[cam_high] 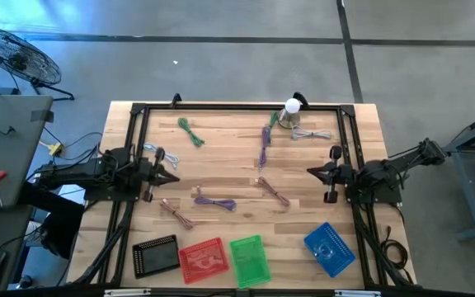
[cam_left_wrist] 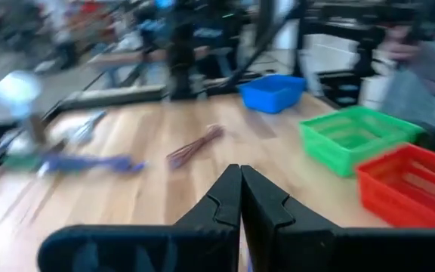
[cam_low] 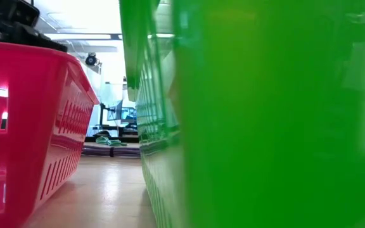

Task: Pick & Place USB Port
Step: Put the pink USB charger into the red bin

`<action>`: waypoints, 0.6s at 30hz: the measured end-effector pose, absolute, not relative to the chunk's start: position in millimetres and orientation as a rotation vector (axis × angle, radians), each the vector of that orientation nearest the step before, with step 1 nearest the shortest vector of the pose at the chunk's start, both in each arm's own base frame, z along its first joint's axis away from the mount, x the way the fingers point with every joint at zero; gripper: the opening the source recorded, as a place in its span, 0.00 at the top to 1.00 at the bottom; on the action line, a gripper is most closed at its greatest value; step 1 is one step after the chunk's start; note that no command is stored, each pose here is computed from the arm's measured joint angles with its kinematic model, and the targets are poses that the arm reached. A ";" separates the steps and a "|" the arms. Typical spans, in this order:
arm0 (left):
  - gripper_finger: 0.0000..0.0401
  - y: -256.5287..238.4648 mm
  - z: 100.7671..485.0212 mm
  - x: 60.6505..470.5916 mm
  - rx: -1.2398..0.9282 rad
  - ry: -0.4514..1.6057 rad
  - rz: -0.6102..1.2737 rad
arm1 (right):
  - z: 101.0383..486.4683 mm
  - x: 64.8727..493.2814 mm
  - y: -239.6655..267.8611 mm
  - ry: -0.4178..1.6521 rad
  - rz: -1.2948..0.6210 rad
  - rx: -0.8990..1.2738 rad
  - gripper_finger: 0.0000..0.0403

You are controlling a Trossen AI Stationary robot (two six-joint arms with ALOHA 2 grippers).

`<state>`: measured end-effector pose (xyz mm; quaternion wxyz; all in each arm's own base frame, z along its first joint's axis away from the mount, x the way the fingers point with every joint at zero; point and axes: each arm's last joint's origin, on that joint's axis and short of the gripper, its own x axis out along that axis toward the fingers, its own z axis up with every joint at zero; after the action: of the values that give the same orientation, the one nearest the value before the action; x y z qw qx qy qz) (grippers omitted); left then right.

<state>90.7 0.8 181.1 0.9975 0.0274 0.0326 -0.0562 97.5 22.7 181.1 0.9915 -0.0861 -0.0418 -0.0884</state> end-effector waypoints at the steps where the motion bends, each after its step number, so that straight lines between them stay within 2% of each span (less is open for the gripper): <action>1: 1.00 1.8 180.7 90.8 0.027 0.072 -0.078 | 184.9 97.0 22.0 -0.089 -0.198 -0.182 0.98; 5: 0.99 4.1 182.1 91.0 -0.006 0.058 0.002 | 205.1 93.6 19.2 -0.122 -0.261 -0.211 0.91; 8: 0.93 4.2 184.6 91.3 -0.003 0.033 0.005 | 221.4 92.0 17.8 -0.122 -0.294 -0.209 0.82; 14: 0.71 4.2 187.7 91.5 -0.077 0.002 0.005 | 248.8 94.5 17.3 -0.005 -0.338 -0.194 0.60; 18: 0.59 4.3 190.1 92.4 -0.110 -0.021 0.004 | 269.6 101.2 19.5 0.125 -0.345 -0.176 0.52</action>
<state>92.4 4.3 190.1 0.9984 -0.0550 -0.0106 0.0019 101.2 19.5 269.6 0.9794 -0.0873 0.0619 -0.1714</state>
